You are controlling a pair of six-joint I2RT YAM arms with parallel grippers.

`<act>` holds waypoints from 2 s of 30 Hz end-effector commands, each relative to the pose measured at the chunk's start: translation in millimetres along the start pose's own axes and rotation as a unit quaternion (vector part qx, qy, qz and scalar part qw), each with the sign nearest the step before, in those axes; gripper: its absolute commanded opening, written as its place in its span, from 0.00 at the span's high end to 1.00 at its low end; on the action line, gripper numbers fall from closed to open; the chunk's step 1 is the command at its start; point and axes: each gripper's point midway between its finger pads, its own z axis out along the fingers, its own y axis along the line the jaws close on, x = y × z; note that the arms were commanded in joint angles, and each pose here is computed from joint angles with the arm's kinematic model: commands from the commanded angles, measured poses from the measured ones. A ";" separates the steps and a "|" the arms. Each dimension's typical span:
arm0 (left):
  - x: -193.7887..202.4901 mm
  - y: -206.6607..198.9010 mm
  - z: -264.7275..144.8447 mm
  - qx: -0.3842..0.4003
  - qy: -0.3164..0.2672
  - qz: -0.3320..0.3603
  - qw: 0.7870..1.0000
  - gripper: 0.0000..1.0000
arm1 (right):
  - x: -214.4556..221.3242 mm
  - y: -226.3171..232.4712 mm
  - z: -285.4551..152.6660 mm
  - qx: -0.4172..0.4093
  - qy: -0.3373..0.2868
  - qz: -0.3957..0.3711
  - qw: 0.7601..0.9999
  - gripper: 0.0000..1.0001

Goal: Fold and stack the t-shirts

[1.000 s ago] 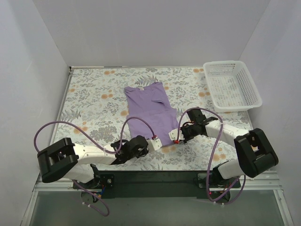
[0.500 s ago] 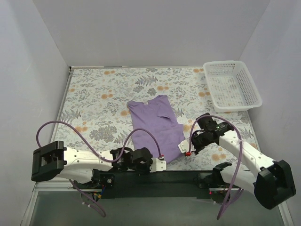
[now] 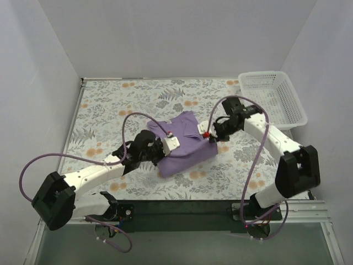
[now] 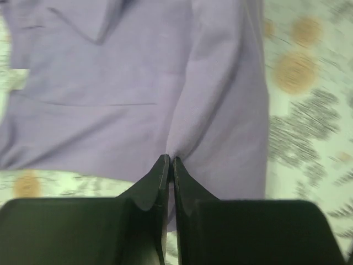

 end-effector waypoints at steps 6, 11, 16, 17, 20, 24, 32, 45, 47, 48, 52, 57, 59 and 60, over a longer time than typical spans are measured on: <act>-28.8 154.0 -2.4 -0.124 -0.065 -0.060 0.988 1.00 | -35.0 -189.0 1.5 0.099 -0.059 0.080 0.990 0.99; -1.6 206.6 5.9 -0.176 -0.041 -0.111 0.977 1.00 | -13.7 -244.6 43.0 0.107 -0.074 0.160 0.979 0.99; 15.3 234.9 10.2 -0.216 -0.034 -0.132 0.967 1.00 | 1.0 -277.5 65.3 0.163 -0.084 0.184 0.966 0.99; 16.7 240.8 11.9 -0.219 -0.037 -0.137 0.965 1.00 | 3.0 -282.0 66.1 0.173 -0.084 0.190 0.963 0.99; 13.1 247.4 18.4 -0.211 -0.043 -0.138 0.967 1.00 | 8.1 -291.8 67.5 0.194 -0.082 0.200 0.957 0.99; 10.9 250.5 27.6 -0.198 -0.046 -0.142 0.969 1.00 | 19.0 -292.1 71.7 0.204 -0.070 0.217 0.952 0.99; 19.7 297.7 30.4 -0.293 -0.033 -0.255 0.921 0.53 | 31.8 -309.4 52.2 0.298 -0.061 0.316 0.899 0.79; -1.3 201.5 -54.9 -0.176 -0.097 -0.576 0.793 0.16 | -28.6 -191.6 8.9 0.084 -0.227 0.356 0.902 0.28; 20.2 148.1 -44.7 -0.117 -0.077 -0.645 0.752 0.19 | -33.4 -162.0 15.9 0.033 -0.238 0.375 0.895 0.29; 27.4 133.1 -40.5 -0.102 -0.073 -0.660 0.740 0.19 | -35.0 -155.4 14.9 0.029 -0.235 0.381 0.894 0.30; 49.1 114.6 -28.6 -0.111 -0.074 -0.700 0.702 0.23 | -24.7 -122.5 15.7 0.032 -0.201 0.394 0.896 0.28; 76.6 136.7 -5.9 -0.162 -0.028 -0.720 0.674 0.34 | -14.0 -88.7 4.0 0.058 -0.181 0.383 0.904 0.26; 81.8 153.0 5.5 -0.179 -0.013 -0.721 0.669 0.37 | -9.7 -84.1 0.4 0.069 -0.182 0.380 0.904 0.26; 82.5 160.3 8.5 -0.187 -0.012 -0.718 0.670 0.37 | -8.3 -84.3 -6.9 0.079 -0.188 0.378 0.903 0.25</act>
